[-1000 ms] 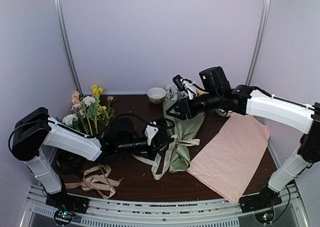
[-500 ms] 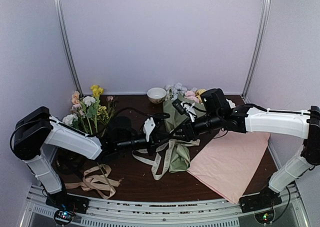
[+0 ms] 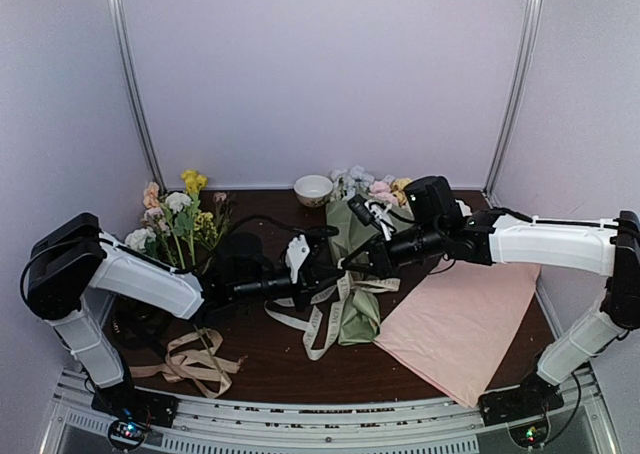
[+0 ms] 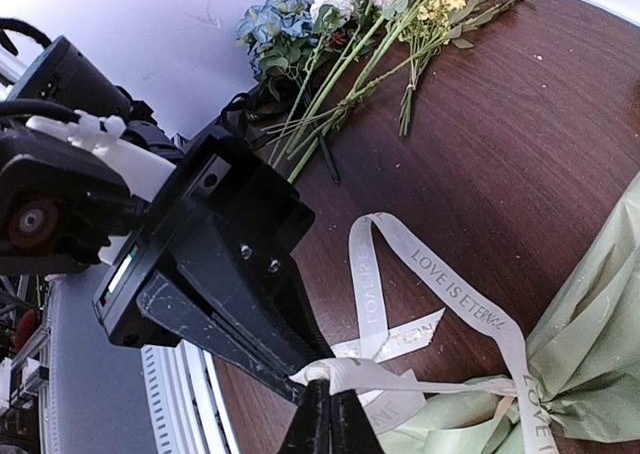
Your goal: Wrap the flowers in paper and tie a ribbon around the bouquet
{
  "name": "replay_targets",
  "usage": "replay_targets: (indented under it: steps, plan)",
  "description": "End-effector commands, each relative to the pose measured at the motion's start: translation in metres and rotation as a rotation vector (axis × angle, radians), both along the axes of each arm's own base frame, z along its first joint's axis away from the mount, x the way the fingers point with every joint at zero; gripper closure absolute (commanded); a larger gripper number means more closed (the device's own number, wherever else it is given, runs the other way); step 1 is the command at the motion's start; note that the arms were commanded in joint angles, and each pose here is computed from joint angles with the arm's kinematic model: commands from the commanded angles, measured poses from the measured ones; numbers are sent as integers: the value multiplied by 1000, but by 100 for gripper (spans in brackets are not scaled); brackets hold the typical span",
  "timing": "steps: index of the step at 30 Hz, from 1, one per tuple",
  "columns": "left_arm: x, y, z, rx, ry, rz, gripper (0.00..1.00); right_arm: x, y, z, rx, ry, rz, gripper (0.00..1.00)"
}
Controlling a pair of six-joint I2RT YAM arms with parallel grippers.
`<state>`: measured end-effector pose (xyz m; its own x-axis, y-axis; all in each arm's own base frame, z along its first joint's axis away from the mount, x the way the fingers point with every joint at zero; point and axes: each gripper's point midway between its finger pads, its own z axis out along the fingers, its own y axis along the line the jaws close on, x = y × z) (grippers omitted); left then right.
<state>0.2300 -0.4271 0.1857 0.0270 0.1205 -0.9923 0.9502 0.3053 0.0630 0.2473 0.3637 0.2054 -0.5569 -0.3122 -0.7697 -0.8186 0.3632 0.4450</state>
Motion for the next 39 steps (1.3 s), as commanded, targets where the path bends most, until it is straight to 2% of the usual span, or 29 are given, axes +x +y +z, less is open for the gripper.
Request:
replay_targets:
  steps: [1,4,7,8,10,14,16,19,22,25,27,29,30,31,32,35,39]
  plan:
    - [-4,-2,9,-24,-33,-23,100,1,-1,10,41,-7,-3,100]
    - [-1,-2,8,-3,-15,-13,97,5,-3,6,26,-3,-25,100]
    - [10,8,2,67,56,69,32,11,-7,-3,-11,5,-59,100]
    - [16,16,2,97,83,124,19,12,-8,-6,-20,7,-68,100]
    - [33,39,-12,207,157,261,12,15,-11,-11,-34,13,-83,100]
    - [56,113,-68,471,378,542,10,18,-12,-16,-49,20,-99,100]
    - [61,148,-96,539,511,649,10,20,-12,-17,-56,19,-103,100]
    - [55,176,-129,635,635,726,10,22,-11,-18,-57,25,-109,100]
    - [48,174,-147,679,680,692,13,23,-10,-17,-56,27,-110,100]
    - [47,172,-162,711,697,678,21,24,-11,-17,-65,28,-111,100]
    - [47,173,-174,741,699,679,31,24,-12,-17,-68,27,-115,100]
    - [46,171,-179,753,694,659,48,25,-13,-18,-74,27,-123,100]
    - [45,171,-181,762,693,648,60,26,-14,-19,-79,29,-130,100]
    - [44,172,-182,772,691,643,74,26,-14,-20,-83,30,-134,100]
    - [42,173,-181,778,687,637,97,28,-15,-21,-85,33,-140,100]
    - [32,161,-155,758,612,567,100,36,-19,-22,-90,40,-177,100]
    - [-28,101,-87,733,337,260,100,53,-26,-21,-84,56,-243,100]
